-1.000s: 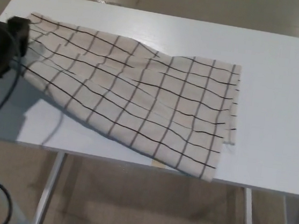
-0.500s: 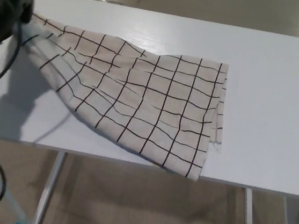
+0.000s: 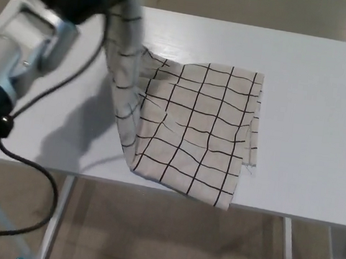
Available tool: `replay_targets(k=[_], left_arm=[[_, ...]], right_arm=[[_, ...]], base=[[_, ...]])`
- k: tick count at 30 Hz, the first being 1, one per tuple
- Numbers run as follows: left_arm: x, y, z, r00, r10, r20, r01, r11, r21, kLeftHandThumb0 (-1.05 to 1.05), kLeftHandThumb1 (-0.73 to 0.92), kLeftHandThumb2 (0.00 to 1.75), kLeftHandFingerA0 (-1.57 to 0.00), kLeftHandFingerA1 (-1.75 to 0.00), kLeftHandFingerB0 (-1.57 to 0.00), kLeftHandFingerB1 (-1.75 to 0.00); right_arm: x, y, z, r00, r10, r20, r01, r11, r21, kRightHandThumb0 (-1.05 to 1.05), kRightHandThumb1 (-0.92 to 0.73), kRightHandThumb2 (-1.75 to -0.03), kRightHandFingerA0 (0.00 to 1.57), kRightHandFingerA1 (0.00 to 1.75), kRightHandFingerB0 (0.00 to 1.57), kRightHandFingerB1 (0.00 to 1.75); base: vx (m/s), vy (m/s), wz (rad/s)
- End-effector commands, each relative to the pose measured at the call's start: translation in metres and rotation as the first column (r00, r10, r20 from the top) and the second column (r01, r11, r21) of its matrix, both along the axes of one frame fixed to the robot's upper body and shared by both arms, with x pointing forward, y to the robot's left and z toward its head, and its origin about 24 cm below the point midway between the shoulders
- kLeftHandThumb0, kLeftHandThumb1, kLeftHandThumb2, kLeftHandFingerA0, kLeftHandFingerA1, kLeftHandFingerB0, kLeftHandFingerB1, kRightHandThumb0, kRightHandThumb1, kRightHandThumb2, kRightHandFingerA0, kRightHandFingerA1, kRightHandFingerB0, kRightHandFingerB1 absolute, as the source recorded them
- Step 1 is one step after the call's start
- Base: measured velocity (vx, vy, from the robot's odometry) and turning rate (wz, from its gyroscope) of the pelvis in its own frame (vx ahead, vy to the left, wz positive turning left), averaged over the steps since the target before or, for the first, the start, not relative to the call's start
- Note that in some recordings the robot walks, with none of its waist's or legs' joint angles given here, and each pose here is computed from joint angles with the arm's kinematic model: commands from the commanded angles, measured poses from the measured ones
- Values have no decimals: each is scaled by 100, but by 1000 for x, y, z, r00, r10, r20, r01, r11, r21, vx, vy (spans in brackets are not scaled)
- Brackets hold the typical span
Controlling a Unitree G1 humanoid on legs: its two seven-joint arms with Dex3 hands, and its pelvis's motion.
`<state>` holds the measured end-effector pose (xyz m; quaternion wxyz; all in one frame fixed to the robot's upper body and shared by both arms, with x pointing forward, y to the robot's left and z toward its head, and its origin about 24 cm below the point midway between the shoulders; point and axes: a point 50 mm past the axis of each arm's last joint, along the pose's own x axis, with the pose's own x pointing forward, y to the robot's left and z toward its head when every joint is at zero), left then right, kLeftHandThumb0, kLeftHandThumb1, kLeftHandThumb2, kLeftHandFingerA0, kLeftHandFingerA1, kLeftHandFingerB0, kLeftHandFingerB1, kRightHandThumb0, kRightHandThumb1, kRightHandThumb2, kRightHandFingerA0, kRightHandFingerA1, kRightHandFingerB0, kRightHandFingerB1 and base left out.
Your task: Use the left hand to fold a white towel with checkered patterns in half.
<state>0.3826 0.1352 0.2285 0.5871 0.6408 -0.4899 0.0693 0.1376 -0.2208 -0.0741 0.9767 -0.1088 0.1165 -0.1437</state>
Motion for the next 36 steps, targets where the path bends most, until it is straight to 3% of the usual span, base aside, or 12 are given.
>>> replay_targets(k=[1, 2, 6, 11, 12, 14, 15, 16, 17, 18, 20, 36], left_arm=[[-23, -42, -29, 976, -216, -1, 214, 966, 145, -20, 53, 54, -82, -175, -99, -112], [-31, -54, -42, 962, -271, -40, 273, 942, 192, -24, 48, 54, -85, -173, -95, -53], [-45, -69, -70, 933, -340, -119, 360, 890, 280, -34, 42, 56, -92, -166, -85, -52], [-65, -77, -112, 891, -328, -314, 438, 802, 405, -26, 45, 55, -100, -149, -106, -70], [-69, -79, -123, 880, -289, -377, 448, 770, 455, -34, 41, 63, -104, -144, -100, -105], [-74, -80, -138, 846, -211, -490, 467, 737, 489, -37, 42, 68, -102, -128, -93, -115], [-77, -79, -144, 820, -164, -549, 476, 728, 493, -50, 50, 55, -90, -91, -89, -64], [-78, -79, -146, 803, -132, -580, 477, 727, 494, -50, 50, 55, -90, -91, -89, -64], [-79, -79, -149, 791, -97, -604, 474, 721, 505, -65, 51, 56, -62, -70, -67, -50], [-81, -81, -151, 747, 5, -664, 460, 718, 523, -92, 51, 66, 0, -19, -8, -25], [-83, -84, -151, 680, 110, -725, 447, 722, 529, -100, 50, 69, 0, -1, 0, -18], [-66, -94, -60, 612, -55, -789, 369, 902, 223, -99, 51, 68, 0, 0, 0, -7]], right_arm=[[-7, 2, -3, 999, -4, -32, 5, 1000, 31, -36, -84, -64, 40, 50, 36, 45], [-8, 4, -2, 999, -3, -34, 4, 1000, 28, -37, -84, -64, 41, 50, 37, 45], [-6, 5, 0, 999, 10, -41, -9, 1000, 17, -37, -83, -64, 42, 50, 38, 46], [-5, 7, 1, 999, 22, -32, -21, 1000, 4, -34, -84, -64, 45, 51, 44, 49], [-3, 6, 1, 1000, 20, -22, -20, 1000, 7, -33, -84, -64, 46, 52, 45, 50], [0, 7, 0, 1000, 19, -12, -19, 1000, 3, -33, -84, -64, 47, 52, 48, 51], [0, 7, 0, 1000, 22, -12, -22, 1000, 0, -34, -84, -64, 47, 51, 49, 52], [1, 8, 0, 1000, 25, -15, -25, 1000, -1, -34, -84, -64, 47, 51, 49, 52], [1, 8, 0, 1000, 25, -16, -25, 1000, 1, -35, -84, -64, 47, 51, 49, 52], [2, 8, 0, 1000, 23, -18, -23, 1000, 4, -35, -84, -64, 47, 51, 50, 53], [2, 9, 0, 1000, 21, -19, -20, 1000, 6, -35, -84, -64, 47, 51, 51, 53], [4, 13, 0, 999, 43, -1, -43, 998, -53, -34, -83, -64, 51, 56, 57, 57]], base=[[0, 0, 0], [0, 0, 0], [0, 0, 0], [0, 0, 0], [0, 0, 0], [0, 0, 0], [0, 0, 0], [0, 0, 0], [0, 0, 0], [0, 0, 0], [0, 0, 0], [0, 0, 0]])
